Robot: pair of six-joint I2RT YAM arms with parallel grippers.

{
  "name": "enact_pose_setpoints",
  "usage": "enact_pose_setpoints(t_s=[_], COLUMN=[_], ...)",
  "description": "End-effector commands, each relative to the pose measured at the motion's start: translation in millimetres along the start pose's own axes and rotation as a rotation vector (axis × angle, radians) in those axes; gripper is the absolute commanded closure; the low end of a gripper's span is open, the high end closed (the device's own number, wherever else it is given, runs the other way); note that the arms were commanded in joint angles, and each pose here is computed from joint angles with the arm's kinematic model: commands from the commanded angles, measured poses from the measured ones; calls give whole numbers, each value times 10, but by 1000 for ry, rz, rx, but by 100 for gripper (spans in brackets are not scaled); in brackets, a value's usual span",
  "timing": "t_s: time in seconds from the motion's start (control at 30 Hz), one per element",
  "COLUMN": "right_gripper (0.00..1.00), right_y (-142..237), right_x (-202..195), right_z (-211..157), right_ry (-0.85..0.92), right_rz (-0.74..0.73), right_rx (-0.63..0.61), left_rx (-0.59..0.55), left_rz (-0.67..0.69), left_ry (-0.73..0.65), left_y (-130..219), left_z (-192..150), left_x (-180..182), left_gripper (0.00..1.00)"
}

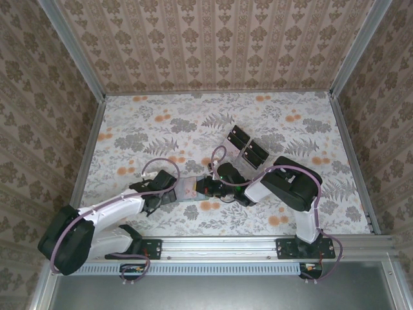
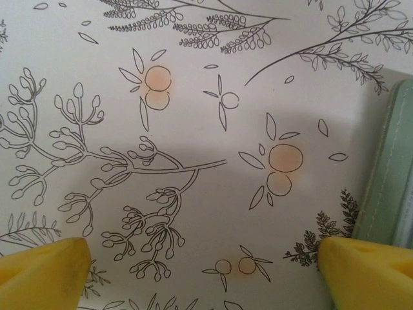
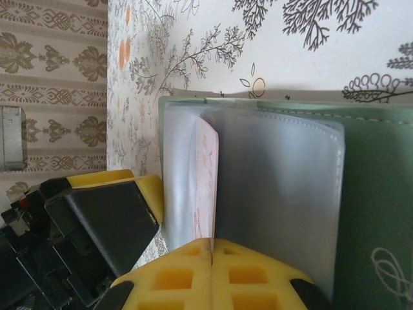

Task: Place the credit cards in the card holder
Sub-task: Insert the credit card into the card slot.

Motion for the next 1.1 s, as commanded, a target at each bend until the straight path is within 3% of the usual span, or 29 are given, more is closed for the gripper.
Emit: enact_pose_setpoints(t_s=[0.0,0.53,1.07], right_gripper=[100,100,100], right_y=[-41,96,-90], right_x=[-205,-300,-260], right_z=[-175,-208,-154], right_ry=[-44,-83,-84], right_rz=[-74,-109,-89], right_rx=[68,31,59], left_rx=[22,30,38], left_rz=[5,9,9], left_ry=[19,9,6], left_y=[-35,-77,-93], left_z=[-49,-69,-89], left_x=[16,10,6], left_gripper=[0,0,0])
Point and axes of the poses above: each hand's point on the last joint's axis, 136 mm out from that joint toward the fingers, its own y axis back along the fingers, its own x axis along the line the jaws close on, z = x × y, the point moved 3 cm from there along y, back along the fingers, and after that the axes turned 2 degrees about y, right-handed, at the moved point
